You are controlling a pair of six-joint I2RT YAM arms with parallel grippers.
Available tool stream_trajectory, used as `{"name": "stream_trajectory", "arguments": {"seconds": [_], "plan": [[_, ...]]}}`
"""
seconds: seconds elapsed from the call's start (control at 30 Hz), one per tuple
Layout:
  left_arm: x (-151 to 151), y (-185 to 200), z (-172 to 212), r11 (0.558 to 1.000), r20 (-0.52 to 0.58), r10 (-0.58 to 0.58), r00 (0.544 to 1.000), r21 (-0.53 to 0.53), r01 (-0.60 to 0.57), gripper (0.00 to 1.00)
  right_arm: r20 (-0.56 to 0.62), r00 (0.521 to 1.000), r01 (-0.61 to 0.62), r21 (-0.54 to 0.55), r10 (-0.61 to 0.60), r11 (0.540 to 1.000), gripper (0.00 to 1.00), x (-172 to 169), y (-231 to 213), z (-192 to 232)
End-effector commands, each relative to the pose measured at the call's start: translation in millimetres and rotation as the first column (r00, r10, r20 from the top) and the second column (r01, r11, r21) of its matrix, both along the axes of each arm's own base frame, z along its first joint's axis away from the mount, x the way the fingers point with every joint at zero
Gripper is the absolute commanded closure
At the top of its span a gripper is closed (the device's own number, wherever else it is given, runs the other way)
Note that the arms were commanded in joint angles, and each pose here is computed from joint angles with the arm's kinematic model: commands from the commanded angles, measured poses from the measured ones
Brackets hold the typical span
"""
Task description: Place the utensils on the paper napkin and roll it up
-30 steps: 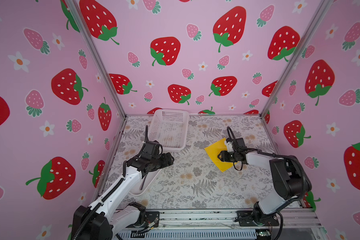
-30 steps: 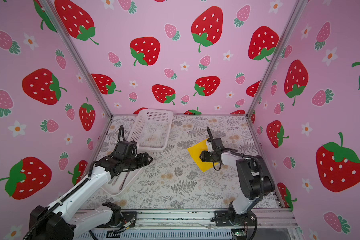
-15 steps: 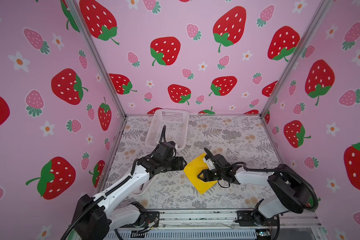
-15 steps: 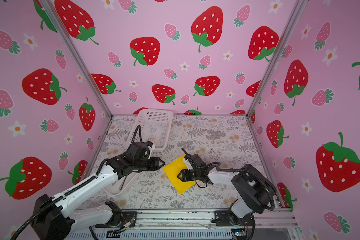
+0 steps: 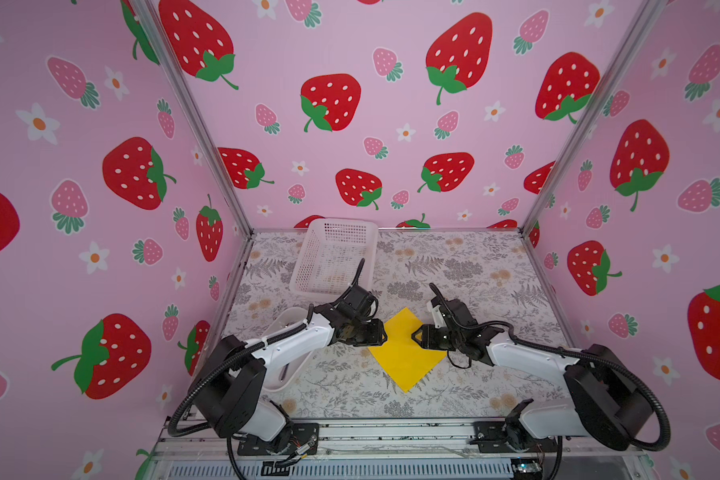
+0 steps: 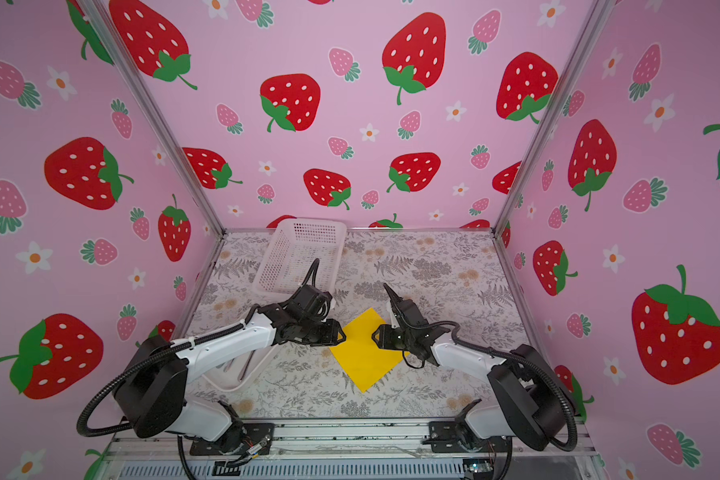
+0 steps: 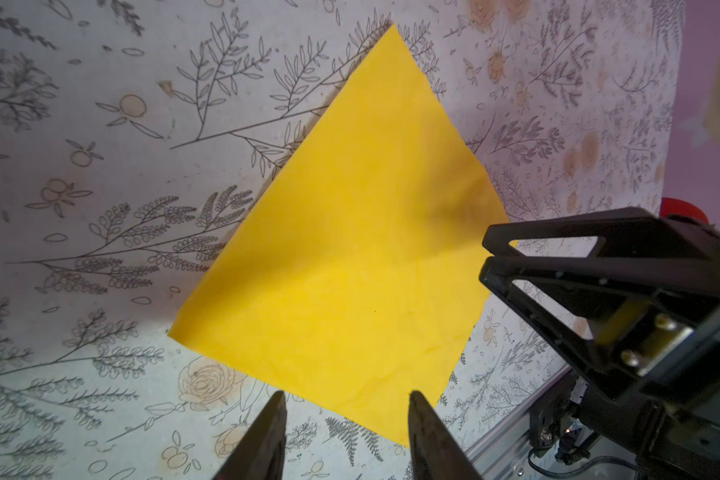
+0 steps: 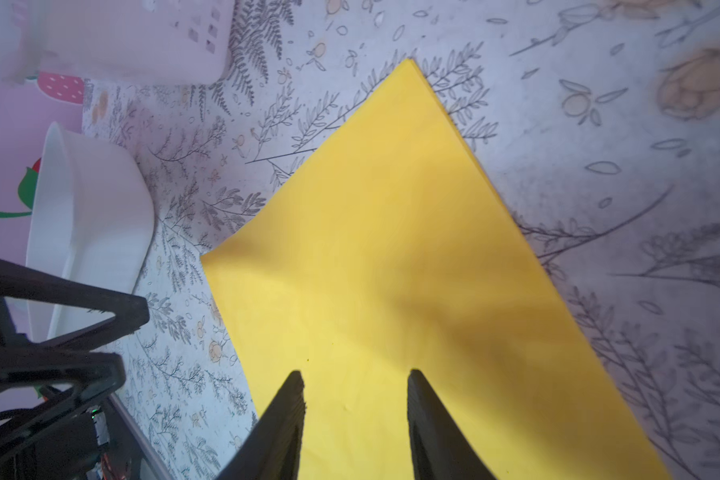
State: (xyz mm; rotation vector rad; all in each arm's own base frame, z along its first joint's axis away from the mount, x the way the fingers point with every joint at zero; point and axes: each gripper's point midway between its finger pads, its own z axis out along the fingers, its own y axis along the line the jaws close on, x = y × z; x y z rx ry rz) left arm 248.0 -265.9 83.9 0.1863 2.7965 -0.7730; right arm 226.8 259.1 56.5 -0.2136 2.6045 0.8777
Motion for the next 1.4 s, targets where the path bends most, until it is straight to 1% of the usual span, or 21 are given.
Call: {"name": "stream_trajectory", "arguments": {"seconds": [0.0,0.07,0.2,0.4,0.63,0.83,0.9,1.0,1.1,1.2,1.27,1.37], "plan": [[6,-11,1,1.000,-0.001,-0.001,1.000,-0.015,0.001,0.52,-0.061,0.996,0.056,-0.075,-0.061,0.996,0.59,-5,-19,-22],[6,-9,-8,1.000,-0.020,0.010,1.000,0.003,-0.010,0.52,-0.073,0.993,0.081,-0.103,-0.089,0.991,0.60,-4,-28,-29],[7,-7,-25,0.999,-0.055,0.043,0.998,0.035,-0.041,0.53,-0.082,0.989,0.113,-0.124,-0.123,0.986,0.61,-2,-41,-37],[9,-5,-44,0.994,-0.096,0.081,0.992,0.076,-0.074,0.55,-0.092,0.986,0.124,-0.159,-0.140,0.979,0.62,1,-54,-49],[15,-4,-58,0.986,-0.121,0.120,0.985,0.127,-0.105,0.56,-0.090,0.980,0.155,-0.224,-0.179,0.962,0.63,8,-69,-62],[29,-5,-45,0.983,-0.072,0.121,0.990,0.150,-0.110,0.53,-0.082,0.983,0.145,-0.227,-0.167,0.963,0.63,15,-69,-60],[31,-7,-33,0.986,-0.044,0.114,0.993,0.124,-0.108,0.50,-0.073,0.986,0.132,-0.213,-0.150,0.968,0.62,17,-65,-54],[31,-2,-12,0.989,0.026,0.113,0.993,0.095,-0.115,0.48,-0.049,0.994,0.093,-0.161,-0.102,0.983,0.60,21,-54,-39],[29,29,10,0.971,0.135,0.163,0.977,0.152,-0.183,0.47,0.000,0.998,0.070,-0.104,-0.071,0.992,0.56,26,-44,-17],[19,76,23,0.933,0.240,0.213,0.947,0.239,-0.270,0.44,0.061,0.996,0.071,-0.055,-0.068,0.996,0.53,32,-40,7],[10,105,27,0.902,0.280,0.244,0.928,0.285,-0.323,0.41,0.086,0.994,0.069,-0.031,-0.066,0.997,0.52,34,-37,18],[-2,148,24,0.850,0.304,0.302,0.904,0.343,-0.399,0.35,0.109,0.992,0.066,0.000,-0.065,0.998,0.50,37,-33,32]]}}
